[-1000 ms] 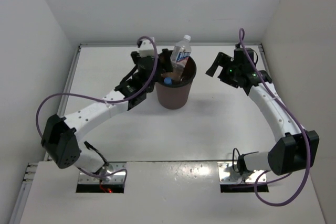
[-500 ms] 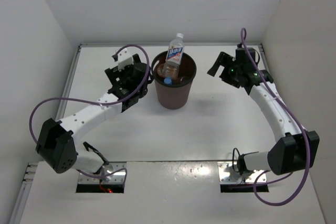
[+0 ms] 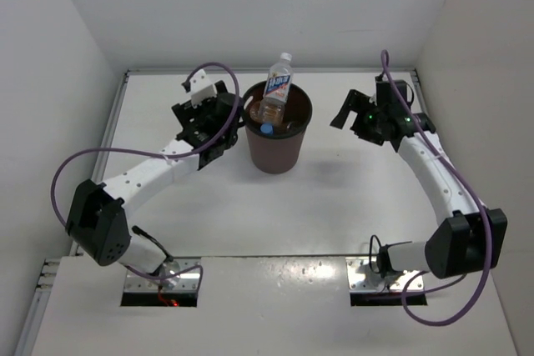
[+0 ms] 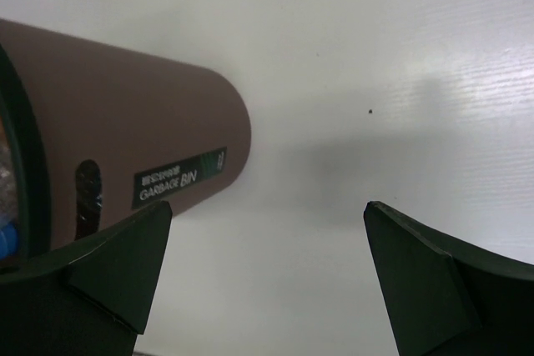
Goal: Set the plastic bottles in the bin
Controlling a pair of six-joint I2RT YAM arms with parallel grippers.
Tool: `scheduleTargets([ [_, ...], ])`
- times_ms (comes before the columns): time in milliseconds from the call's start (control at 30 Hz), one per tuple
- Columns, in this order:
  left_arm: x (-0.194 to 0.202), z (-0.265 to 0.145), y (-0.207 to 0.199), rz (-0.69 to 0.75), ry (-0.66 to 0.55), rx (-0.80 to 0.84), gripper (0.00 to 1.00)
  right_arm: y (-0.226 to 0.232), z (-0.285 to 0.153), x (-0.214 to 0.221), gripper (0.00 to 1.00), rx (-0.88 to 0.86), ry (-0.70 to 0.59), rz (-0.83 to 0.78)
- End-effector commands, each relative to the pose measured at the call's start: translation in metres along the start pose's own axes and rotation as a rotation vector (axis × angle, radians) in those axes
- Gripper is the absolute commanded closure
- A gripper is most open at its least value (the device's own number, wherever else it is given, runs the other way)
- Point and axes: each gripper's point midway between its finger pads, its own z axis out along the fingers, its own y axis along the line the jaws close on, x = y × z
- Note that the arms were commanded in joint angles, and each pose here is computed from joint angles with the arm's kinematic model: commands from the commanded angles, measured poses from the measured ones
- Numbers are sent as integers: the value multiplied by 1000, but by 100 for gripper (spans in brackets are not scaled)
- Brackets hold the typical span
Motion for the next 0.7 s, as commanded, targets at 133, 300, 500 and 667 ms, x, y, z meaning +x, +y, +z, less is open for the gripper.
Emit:
scheduleTargets([
  [133,35,16,48,-45,92,-99,0,0,4,22,0,-50,91,-26],
  [300,48,28,96,-24,117,-217,0,-12,3,23,0,-18,53,19],
  [500,64,28,147,-98,115,-331,0,-9,9,21,0,-36,45,43],
  [667,86,30,178,-177,92,-383,0,-18,9,15,0,-2,23,65],
])
